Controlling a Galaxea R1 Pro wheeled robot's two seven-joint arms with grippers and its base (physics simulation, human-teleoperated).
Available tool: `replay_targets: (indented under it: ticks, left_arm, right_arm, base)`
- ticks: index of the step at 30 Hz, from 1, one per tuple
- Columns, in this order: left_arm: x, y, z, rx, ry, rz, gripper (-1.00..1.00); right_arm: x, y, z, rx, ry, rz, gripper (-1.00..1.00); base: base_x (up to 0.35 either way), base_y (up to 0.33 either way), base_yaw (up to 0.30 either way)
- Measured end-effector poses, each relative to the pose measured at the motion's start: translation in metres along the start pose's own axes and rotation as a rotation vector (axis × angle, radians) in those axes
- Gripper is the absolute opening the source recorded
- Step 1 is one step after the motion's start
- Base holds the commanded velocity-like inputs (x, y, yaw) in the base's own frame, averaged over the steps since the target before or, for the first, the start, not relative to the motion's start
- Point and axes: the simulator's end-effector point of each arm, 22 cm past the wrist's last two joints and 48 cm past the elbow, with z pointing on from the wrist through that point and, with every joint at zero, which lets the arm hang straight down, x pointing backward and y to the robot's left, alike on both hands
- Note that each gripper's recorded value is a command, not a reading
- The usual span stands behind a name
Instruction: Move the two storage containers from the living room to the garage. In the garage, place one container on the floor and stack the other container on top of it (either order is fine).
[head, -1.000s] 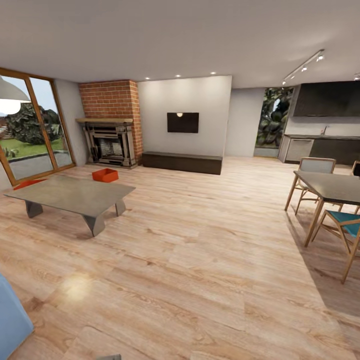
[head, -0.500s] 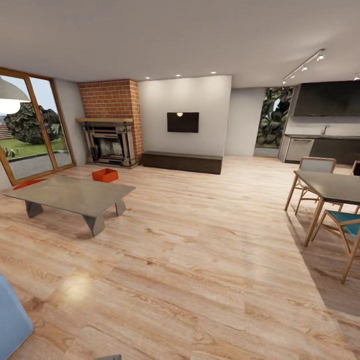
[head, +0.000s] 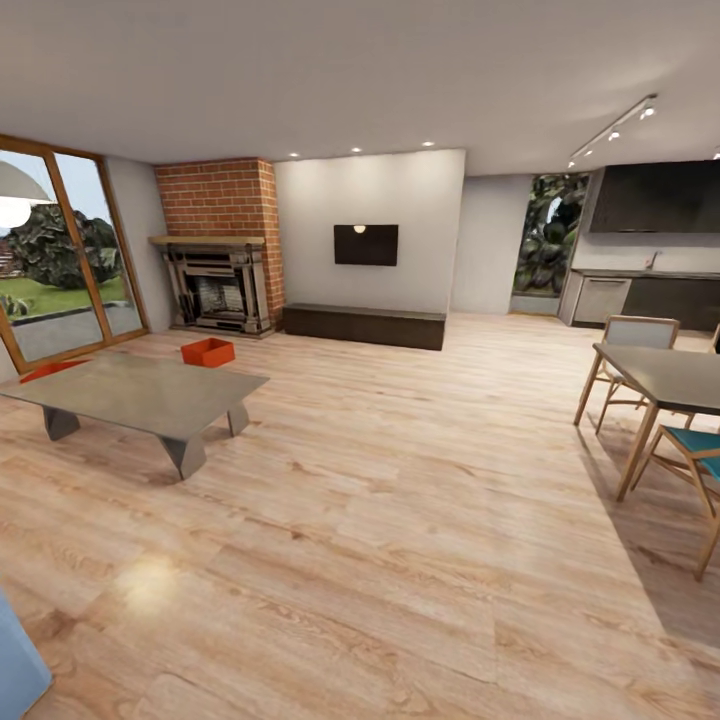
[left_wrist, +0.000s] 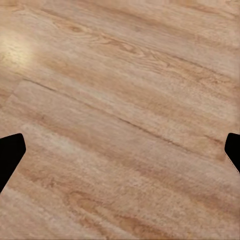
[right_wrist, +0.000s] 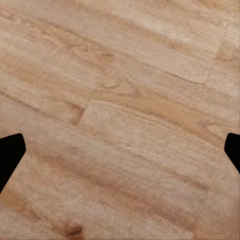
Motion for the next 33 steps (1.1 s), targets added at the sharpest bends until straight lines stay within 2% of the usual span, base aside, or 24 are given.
replay_targets:
  ticks: [8, 33]
  left_arm:
    - [0.0002, -0.0002, -0.0002, 0.0, 0.0, 0.0, 1.0]
    - [0.0002, -0.0002, -0.0004, 0.0, 0.0, 0.0, 1.0]
  right_arm:
    - [-0.0001, 0.0, -0.0001, 0.0, 0.0, 0.0, 1.0]
    - [-0.0002, 0.0003, -0.0002, -0.001, -0.001, 0.001, 1.0]
  base:
    - [0.131, 0.0, 0.0]
    - [0.336, 0.0, 0.0]
